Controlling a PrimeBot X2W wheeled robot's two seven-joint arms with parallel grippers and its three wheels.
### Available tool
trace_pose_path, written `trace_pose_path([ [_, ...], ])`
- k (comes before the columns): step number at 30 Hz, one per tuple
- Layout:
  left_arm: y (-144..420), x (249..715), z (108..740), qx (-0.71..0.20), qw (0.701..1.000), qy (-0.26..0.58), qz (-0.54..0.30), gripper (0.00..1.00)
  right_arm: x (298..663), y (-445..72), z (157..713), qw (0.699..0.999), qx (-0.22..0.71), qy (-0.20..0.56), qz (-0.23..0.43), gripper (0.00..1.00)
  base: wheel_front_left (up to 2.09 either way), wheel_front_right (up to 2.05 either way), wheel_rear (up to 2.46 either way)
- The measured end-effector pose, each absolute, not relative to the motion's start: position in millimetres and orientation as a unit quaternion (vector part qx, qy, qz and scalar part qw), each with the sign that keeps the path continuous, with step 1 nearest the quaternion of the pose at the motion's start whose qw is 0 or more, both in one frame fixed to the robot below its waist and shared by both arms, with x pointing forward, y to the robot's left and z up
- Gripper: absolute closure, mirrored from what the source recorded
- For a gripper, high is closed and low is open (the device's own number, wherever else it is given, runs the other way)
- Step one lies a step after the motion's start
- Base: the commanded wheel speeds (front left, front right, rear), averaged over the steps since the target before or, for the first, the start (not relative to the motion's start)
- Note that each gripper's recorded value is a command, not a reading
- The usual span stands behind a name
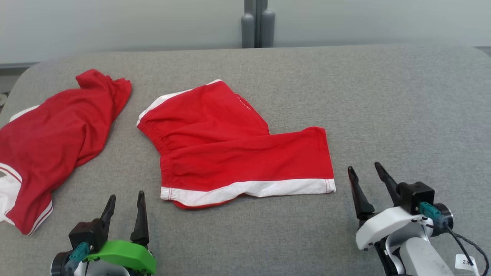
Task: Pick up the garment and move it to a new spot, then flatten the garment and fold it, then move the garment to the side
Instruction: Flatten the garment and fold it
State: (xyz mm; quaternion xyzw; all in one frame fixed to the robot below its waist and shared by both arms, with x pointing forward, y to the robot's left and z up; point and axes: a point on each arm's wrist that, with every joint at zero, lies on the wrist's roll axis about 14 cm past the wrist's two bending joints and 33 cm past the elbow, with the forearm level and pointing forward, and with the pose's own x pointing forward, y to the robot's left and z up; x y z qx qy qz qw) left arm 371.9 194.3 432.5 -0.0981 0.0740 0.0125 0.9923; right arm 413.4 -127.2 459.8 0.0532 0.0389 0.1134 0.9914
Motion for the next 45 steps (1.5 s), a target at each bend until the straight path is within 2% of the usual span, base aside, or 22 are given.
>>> trace_pose_path([
  [9,180,367,440,-0.090,0.994,0.064,-0.009,0.00,390,-135,483,0.994,0.052,0.006,0.100,0.00,0.00,0.00,0.00],
  [23,174,354,448,-0.080,0.995,0.052,-0.023,0.00,368,-141,484,0.994,0.057,0.003,0.088,0.00,0.00,0.00,0.00],
  [30,170,350,445,-0.080,0.995,0.058,-0.029,0.00,368,-137,481,0.994,0.060,0.007,0.091,0.00,0.00,0.00,0.00],
  [37,155,351,429,-0.103,0.990,0.086,-0.045,0.00,368,-128,457,0.991,0.065,0.047,0.103,0.00,0.00,0.00,0.00],
  [45,147,380,427,-0.116,0.988,0.090,-0.055,0.00,390,-116,448,0.989,0.063,0.062,0.122,0.00,0.00,0.00,0.00],
])
